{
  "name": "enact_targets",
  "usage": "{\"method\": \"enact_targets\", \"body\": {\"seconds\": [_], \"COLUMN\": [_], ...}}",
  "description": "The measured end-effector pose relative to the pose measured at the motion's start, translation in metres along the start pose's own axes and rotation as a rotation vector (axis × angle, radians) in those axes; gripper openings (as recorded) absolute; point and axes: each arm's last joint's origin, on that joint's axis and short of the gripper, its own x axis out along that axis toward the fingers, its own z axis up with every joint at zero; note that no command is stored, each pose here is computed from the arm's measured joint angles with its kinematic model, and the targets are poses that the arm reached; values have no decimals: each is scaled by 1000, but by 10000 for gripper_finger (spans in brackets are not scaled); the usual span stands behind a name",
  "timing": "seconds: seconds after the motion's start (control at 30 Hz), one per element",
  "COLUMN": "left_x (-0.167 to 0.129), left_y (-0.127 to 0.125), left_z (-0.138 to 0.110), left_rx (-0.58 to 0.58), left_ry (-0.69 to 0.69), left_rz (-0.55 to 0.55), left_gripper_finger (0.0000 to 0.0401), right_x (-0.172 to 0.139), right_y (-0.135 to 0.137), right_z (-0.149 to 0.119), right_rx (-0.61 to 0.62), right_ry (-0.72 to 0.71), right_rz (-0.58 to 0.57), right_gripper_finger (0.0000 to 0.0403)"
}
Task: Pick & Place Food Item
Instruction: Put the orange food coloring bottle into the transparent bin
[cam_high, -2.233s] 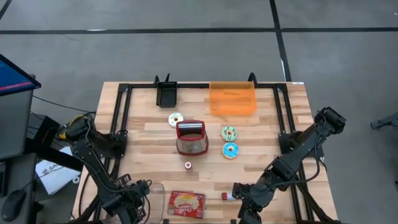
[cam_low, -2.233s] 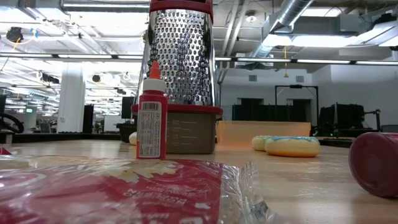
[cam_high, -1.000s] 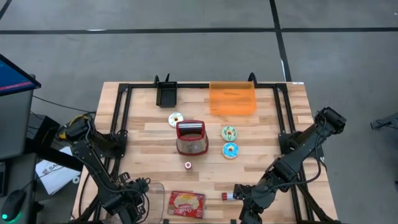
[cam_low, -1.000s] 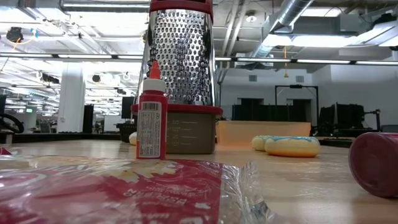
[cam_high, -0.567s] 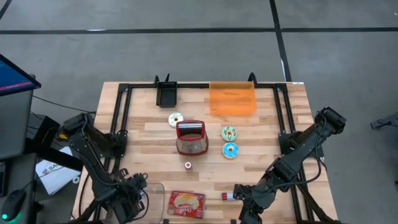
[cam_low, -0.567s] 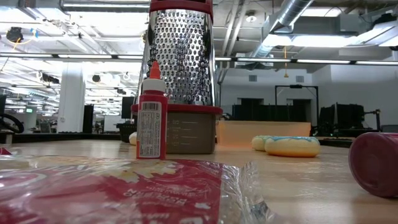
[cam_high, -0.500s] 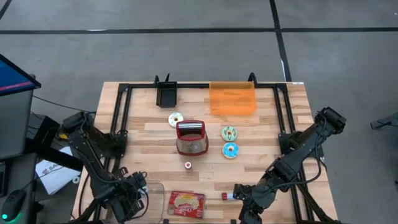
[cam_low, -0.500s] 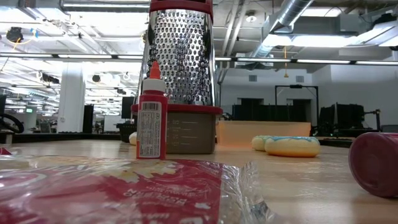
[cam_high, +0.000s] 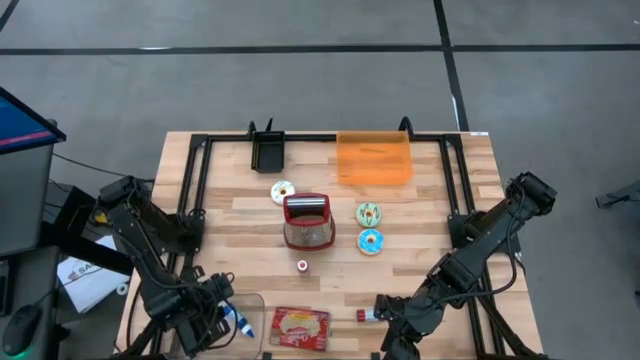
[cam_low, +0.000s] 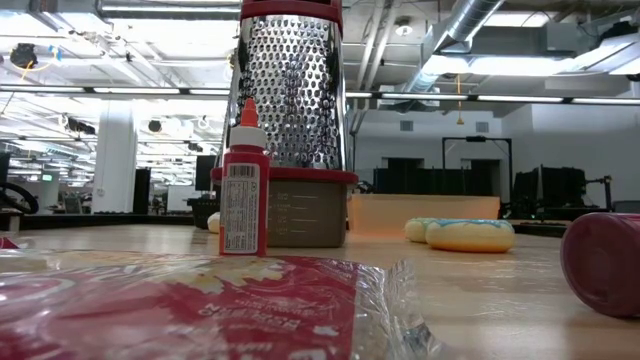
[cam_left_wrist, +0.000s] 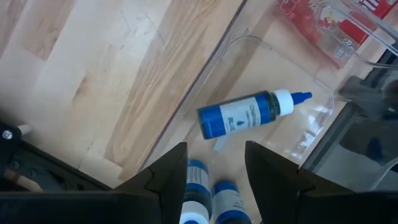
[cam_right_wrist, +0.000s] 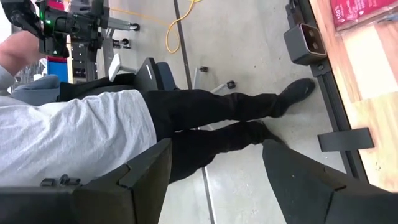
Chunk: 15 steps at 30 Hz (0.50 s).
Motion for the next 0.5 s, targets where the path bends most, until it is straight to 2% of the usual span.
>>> {"method": "enact_targets", "body": {"seconds": [0.27, 0.5], "left_x": [0, 2], "left_y": [-3, -11], "left_z": [2, 18], "left_rx": [-6, 35], "left_ry": [-47, -104], "left_rz": [-26, -103], "left_gripper_finger": [156, 159], "right_x": [0, 0], "right_y": [0, -1], "right_z": [0, 0], "right_rx": [-2, 0], "right_ry": [-12, -30], "right_rz": [-4, -20], "right_gripper_finger": [244, 244]}}
